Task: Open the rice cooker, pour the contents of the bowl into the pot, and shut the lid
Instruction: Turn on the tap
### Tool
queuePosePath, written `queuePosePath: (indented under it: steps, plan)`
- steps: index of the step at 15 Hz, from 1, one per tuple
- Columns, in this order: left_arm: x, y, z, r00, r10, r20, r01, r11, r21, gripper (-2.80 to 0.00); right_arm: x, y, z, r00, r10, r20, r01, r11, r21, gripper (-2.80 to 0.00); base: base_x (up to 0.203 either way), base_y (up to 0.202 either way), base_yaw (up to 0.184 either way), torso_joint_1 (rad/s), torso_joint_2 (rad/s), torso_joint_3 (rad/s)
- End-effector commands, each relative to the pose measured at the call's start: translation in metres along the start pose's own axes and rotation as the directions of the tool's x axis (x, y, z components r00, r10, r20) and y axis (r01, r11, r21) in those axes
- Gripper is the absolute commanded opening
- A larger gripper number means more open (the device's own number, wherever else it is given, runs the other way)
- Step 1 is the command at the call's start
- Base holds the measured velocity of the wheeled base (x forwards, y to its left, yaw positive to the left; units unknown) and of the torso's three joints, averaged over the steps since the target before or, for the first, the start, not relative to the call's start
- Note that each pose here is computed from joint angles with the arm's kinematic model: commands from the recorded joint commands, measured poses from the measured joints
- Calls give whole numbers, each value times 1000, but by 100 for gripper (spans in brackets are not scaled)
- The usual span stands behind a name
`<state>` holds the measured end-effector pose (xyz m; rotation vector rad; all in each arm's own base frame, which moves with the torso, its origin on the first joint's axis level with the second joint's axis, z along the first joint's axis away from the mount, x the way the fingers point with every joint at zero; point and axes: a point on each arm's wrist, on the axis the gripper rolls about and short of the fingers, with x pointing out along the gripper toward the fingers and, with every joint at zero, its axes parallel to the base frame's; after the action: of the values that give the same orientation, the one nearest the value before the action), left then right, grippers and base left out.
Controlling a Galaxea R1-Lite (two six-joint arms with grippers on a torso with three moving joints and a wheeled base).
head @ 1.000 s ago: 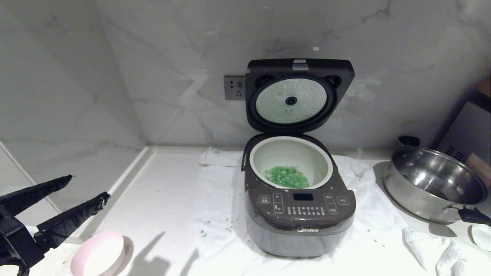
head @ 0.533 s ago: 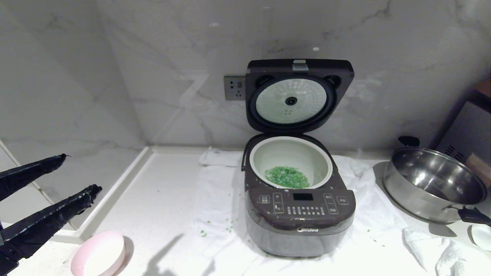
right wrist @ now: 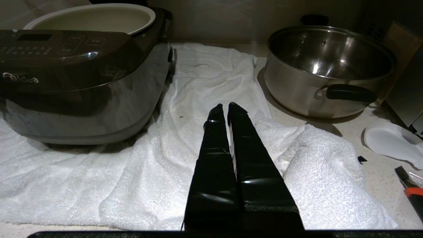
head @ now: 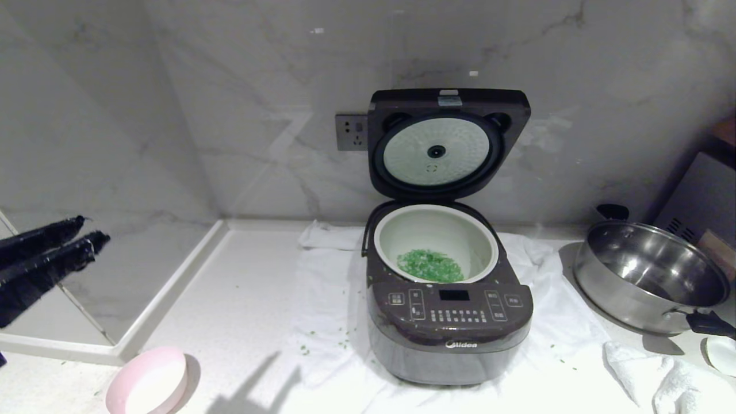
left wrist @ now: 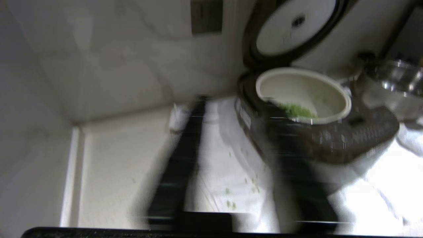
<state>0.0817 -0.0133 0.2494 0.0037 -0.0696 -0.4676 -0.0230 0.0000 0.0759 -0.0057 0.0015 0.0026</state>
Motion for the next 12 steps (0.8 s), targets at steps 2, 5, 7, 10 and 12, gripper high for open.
queuePosePath:
  steps: [2, 5, 7, 10, 12]
  plan:
    - [44, 10, 36, 998, -53, 20, 53, 999, 0, -280, 0, 0, -1, 1000, -1, -3, 1, 1000, -5, -280, 0, 0, 0, 0, 0, 0]
    - [75, -7, 52, 995, -96, 34, 97, 995, -15, -280, 0, 0, -1, 1000, -1, -3, 1, 1000, -5, -280, 0, 0, 0, 0, 0, 0]
    - [97, -20, 59, 995, -98, 35, 99, 995, -26, -280, 0, 0, -1, 1000, -1, -3, 1, 1000, -4, -280, 0, 0, 0, 0, 0, 0]
    - [123, -35, 74, 994, -92, 59, 96, 993, -70, -280, 0, 0, -1, 1000, 2, -3, -2, 1000, -10, -280, 0, 0, 0, 0, 0, 0]
    - [134, -44, 74, 996, -74, 49, 80, 989, -122, -280, 0, 0, -1, 1000, -1, -3, 1, 1000, -2, -280, 0, 0, 0, 0, 0, 0]
